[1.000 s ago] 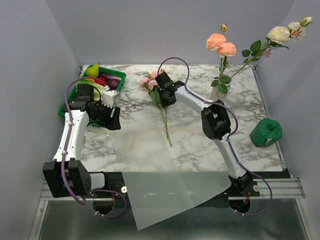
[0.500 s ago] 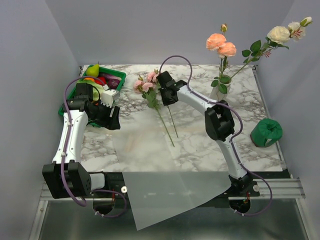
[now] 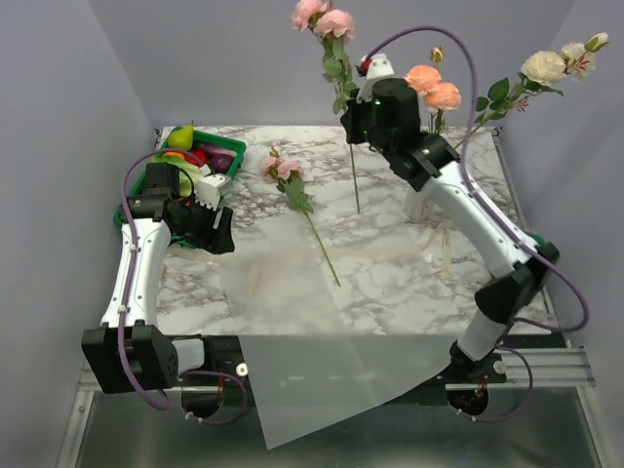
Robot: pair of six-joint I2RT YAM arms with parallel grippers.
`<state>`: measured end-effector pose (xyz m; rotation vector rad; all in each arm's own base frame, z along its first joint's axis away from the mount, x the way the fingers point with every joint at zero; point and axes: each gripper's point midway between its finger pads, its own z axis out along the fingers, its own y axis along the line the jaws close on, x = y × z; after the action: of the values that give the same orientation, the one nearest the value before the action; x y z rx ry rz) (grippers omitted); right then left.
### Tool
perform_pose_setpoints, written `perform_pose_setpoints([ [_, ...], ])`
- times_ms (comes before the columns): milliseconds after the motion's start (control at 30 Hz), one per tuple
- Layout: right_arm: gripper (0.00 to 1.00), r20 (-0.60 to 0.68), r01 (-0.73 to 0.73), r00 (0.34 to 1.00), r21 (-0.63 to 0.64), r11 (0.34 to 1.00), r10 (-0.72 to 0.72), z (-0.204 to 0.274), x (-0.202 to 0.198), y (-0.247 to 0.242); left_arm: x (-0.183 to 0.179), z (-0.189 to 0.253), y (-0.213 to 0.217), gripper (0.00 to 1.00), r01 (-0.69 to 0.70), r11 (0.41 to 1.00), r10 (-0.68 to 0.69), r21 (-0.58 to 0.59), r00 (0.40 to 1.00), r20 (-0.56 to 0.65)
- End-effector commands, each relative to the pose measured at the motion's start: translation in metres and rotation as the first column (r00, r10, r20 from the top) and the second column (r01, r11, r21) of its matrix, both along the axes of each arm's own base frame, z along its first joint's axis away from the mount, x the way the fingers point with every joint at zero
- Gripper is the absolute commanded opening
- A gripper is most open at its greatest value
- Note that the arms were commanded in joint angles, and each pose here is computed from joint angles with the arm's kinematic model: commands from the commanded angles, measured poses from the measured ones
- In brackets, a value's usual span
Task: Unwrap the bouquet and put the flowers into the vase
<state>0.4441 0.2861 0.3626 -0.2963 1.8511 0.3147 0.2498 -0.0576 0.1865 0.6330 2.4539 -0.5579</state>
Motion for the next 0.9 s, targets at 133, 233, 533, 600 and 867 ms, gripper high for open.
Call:
perform_pose_setpoints([
  [133, 0.01, 0.471, 0.011, 0.882, 0.035, 0.999, -0.026, 0.125, -0.064, -0.067, 0.001, 0.004, -0.005, 0.73, -0.018, 0.999, 0.019, -0.046, 1.000, 0.013],
  [233, 0.01, 0.586, 0.159, 0.793, 0.067, 0.985, -0.167, 0.162, -0.081, -0.112, 0.003, 0.002, -0.007, 0.73, -0.016, 0.998, 0.016, -0.055, 1.000, 0.005],
  [533, 0.01, 0.661, 0.430, 0.609, 0.189, 0.883, -0.438, 0.190, -0.085, -0.216, 0.005, -0.002, -0.009, 0.72, 0.001, 0.998, -0.001, -0.064, 1.000, 0.002],
  [600, 0.01, 0.647, 0.444, 0.597, 0.225, 0.867, -0.474, 0.181, -0.079, -0.229, 0.004, -0.001, -0.008, 0.72, 0.004, 0.998, -0.004, -0.061, 1.000, 0.005],
  [867, 0.01, 0.657, 0.481, 0.580, 0.201, 0.854, -0.482, 0.157, -0.053, -0.243, 0.006, 0.000, -0.008, 0.73, 0.013, 0.998, -0.013, -0.060, 1.000, 0.007],
])
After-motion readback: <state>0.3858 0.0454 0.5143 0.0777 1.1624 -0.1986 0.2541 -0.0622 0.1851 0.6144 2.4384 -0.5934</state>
